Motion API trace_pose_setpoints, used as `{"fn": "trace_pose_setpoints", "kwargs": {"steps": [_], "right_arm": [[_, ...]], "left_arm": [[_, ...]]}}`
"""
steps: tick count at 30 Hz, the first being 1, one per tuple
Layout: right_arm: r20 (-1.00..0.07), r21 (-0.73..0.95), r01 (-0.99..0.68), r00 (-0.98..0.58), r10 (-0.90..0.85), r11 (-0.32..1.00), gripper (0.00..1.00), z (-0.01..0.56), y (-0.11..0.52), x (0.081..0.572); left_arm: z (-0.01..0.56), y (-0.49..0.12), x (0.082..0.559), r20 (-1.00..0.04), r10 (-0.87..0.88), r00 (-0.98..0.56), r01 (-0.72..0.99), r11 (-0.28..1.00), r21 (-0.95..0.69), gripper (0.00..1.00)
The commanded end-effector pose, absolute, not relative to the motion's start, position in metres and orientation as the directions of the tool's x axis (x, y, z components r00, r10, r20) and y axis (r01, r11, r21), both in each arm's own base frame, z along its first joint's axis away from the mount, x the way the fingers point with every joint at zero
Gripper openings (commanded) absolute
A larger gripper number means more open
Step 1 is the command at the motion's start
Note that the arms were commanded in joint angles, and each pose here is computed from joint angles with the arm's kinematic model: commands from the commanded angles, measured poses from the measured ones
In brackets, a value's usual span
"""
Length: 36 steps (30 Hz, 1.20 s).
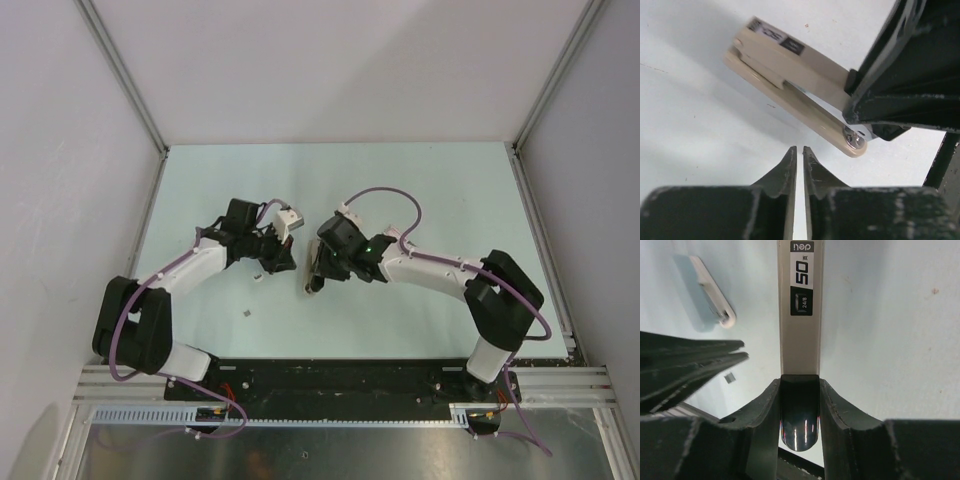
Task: Unload the staples from the stapler
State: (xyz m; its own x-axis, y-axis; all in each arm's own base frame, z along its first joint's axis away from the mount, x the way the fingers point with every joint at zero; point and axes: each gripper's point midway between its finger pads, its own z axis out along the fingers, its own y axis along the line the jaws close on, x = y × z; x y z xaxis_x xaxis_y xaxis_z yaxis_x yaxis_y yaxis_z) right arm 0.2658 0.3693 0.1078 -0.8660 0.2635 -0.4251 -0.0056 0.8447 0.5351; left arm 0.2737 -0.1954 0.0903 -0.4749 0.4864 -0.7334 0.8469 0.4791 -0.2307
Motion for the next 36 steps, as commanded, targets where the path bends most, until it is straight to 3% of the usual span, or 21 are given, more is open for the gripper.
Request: {"fn": "trace_pose_setpoints", "kwargs": {"steps": [1,8,10,12,17,25,31,36], "right_arm": [[-0.457,0.660,-0.076,-0.831,0.318,0.748,0.00,0.154,0.393,0.272],[-0.494,0.659,-0.055,-0.784,0.377,0.750,0.00,0.170,0.376,0.289],[-0.504,0.663,-0.051,-0.768,0.395,0.747,0.00,0.176,0.372,0.294],[-0.511,0.668,-0.051,-0.757,0.408,0.742,0.00,0.180,0.370,0.298],[-0.503,0.692,-0.037,-0.741,0.444,0.721,0.00,0.187,0.368,0.306],[-0.477,0.740,-0.049,-0.741,0.472,0.671,0.00,0.203,0.379,0.300],[-0.465,0.770,-0.065,-0.738,0.488,0.635,0.00,0.219,0.384,0.295],[-0.449,0.786,-0.070,-0.748,0.489,0.614,0.00,0.226,0.387,0.289]], "left_arm": [[0.103,-0.206,0.280,-0.774,0.464,-0.431,0.871,0.437,-0.224,0.21],[0.105,-0.204,0.263,-0.775,0.461,-0.432,0.882,0.396,-0.256,0.59],[0.111,-0.205,0.258,-0.780,0.443,-0.442,0.881,0.378,-0.285,0.75],[0.119,-0.209,0.252,-0.784,0.424,-0.453,0.881,0.347,-0.321,0.82],[0.125,-0.216,0.239,-0.783,0.398,-0.479,0.876,0.283,-0.392,0.89],[0.121,-0.217,0.248,-0.769,0.404,-0.496,0.866,0.298,-0.402,0.93],[0.120,-0.219,0.253,-0.766,0.410,-0.495,0.866,0.302,-0.398,0.91],[0.120,-0.219,0.257,-0.770,0.412,-0.487,0.870,0.304,-0.388,0.83]]}}
